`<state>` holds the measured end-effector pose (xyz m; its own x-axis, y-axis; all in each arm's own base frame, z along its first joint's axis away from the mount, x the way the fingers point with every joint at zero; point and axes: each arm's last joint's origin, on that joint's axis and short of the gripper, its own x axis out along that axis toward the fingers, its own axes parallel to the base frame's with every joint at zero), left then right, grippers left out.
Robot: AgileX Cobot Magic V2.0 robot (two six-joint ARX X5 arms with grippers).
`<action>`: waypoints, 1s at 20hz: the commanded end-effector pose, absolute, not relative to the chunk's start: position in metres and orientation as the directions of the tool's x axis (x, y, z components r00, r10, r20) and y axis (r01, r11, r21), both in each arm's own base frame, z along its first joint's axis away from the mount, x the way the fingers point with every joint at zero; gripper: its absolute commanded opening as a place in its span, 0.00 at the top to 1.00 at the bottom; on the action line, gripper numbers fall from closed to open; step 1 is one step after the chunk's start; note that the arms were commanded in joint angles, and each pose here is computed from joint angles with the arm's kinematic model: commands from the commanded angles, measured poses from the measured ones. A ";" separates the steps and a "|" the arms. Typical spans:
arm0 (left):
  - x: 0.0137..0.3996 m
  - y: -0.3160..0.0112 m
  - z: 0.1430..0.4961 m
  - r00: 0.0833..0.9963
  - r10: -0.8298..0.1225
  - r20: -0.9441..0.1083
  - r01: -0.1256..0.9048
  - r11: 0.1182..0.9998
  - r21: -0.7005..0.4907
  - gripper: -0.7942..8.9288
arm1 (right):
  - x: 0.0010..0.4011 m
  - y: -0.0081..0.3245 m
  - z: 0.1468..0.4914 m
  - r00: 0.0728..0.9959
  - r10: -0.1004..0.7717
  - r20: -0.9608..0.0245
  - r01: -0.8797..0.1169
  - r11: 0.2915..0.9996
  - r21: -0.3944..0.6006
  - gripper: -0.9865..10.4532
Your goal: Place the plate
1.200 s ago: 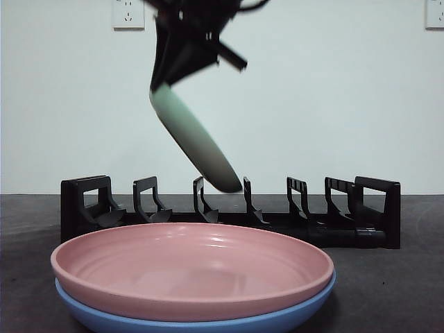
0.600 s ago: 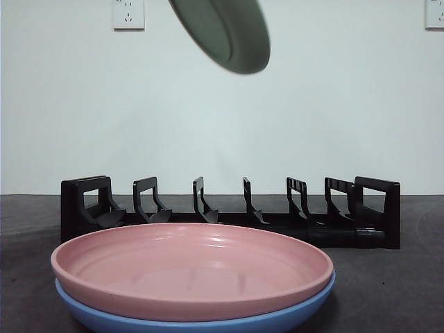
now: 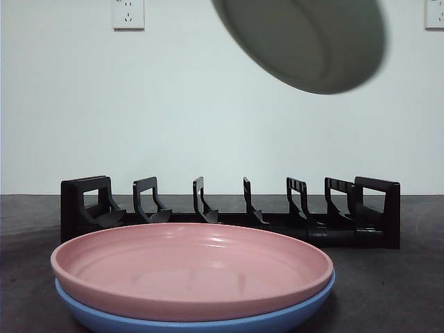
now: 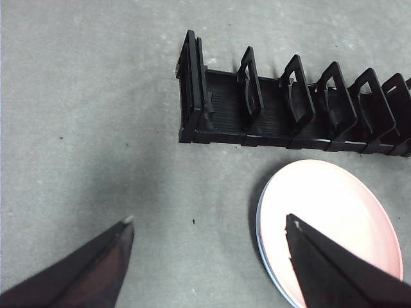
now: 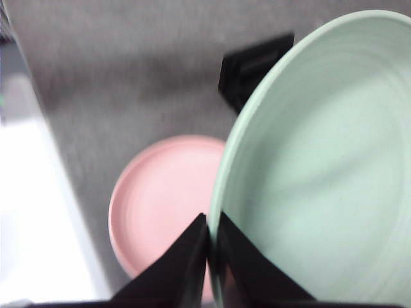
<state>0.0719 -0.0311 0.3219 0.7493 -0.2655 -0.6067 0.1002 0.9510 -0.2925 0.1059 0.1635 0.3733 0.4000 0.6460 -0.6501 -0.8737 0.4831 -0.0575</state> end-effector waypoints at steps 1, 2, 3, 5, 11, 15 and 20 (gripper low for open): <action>0.072 -0.031 0.328 0.763 -0.269 -0.587 0.100 0.947 -0.305 0.53 | 0.090 0.162 0.366 0.357 0.626 -0.693 -0.901 0.427 -0.078 0.90; 0.072 -0.031 0.328 0.763 -0.269 -0.587 0.097 0.947 -0.308 0.53 | 0.083 0.162 0.360 0.319 0.598 -0.735 -0.913 0.401 -0.071 0.90; 0.072 -0.031 0.328 0.763 -0.269 -0.587 0.096 0.946 -0.309 0.53 | 0.077 0.163 0.354 0.294 0.566 -0.771 -0.925 0.372 -0.079 0.90; 0.072 -0.031 0.328 0.763 -0.269 -0.588 0.095 0.946 -0.309 0.53 | 0.067 0.172 0.344 0.260 0.526 -0.810 -0.943 0.318 -0.097 0.90; 0.072 -0.031 0.327 0.759 -0.267 -0.593 0.094 0.947 -0.306 0.53 | 0.063 0.227 0.308 0.228 0.479 -0.848 -0.967 0.210 -0.142 0.90; 0.070 -0.030 0.325 0.747 -0.262 -0.611 0.098 0.952 -0.288 0.53 | 0.071 0.258 0.278 0.216 0.409 -0.887 -0.971 0.189 -0.149 0.90; 0.070 -0.030 0.325 0.747 -0.261 -0.611 0.103 0.954 -0.282 0.53 | 0.077 0.279 0.255 0.205 0.382 -0.901 -0.975 0.159 -0.155 0.90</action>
<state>0.0704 -0.0304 0.3198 0.7339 -0.2583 -0.6282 0.0915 0.9540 -0.2855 0.0791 0.2738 0.2562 0.2077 0.3778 -0.9023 -0.9717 0.1859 -0.1458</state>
